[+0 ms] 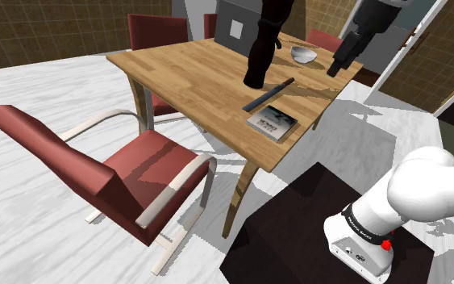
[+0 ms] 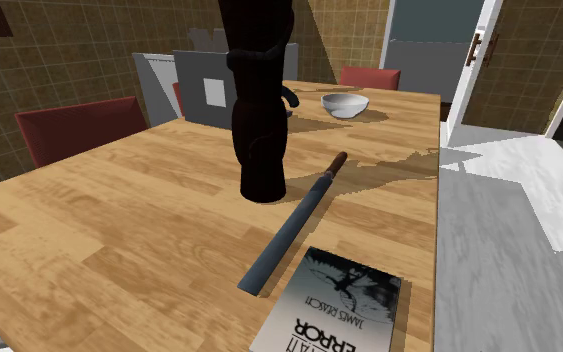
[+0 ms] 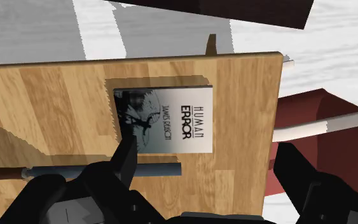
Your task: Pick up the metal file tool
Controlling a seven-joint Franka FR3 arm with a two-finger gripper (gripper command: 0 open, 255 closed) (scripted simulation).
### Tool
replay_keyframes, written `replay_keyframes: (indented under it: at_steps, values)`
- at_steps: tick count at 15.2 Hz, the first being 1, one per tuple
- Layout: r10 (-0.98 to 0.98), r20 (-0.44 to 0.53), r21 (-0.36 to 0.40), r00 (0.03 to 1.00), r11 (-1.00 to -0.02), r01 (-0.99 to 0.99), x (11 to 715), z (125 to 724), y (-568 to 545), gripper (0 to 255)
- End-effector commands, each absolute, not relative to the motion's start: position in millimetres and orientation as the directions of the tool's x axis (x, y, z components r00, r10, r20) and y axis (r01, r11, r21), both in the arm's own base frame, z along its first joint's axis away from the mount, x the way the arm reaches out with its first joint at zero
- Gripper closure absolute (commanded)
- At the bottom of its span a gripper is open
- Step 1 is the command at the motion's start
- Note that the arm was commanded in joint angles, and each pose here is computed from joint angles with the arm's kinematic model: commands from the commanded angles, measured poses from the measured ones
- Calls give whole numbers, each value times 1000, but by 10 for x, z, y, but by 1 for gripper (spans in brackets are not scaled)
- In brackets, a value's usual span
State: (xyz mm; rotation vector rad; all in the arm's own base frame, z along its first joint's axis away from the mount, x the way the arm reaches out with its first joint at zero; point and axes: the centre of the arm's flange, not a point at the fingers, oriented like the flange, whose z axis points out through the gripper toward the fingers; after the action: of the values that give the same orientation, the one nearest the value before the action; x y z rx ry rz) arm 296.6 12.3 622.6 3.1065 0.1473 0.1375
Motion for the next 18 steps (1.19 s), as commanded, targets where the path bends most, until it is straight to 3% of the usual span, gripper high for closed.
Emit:
replay_keyframes:
  at_steps: [1, 9, 18]
  values:
    - [96, 87, 33, 992, -995, 93, 2966, 6226, 123, 0]
    - [-226, 88, 3, 970, -974, -227, 3891, 5724, 5, 0]
    - [-559, 78, -29, 826, -829, -558, 4830, 5153, -452, 0]
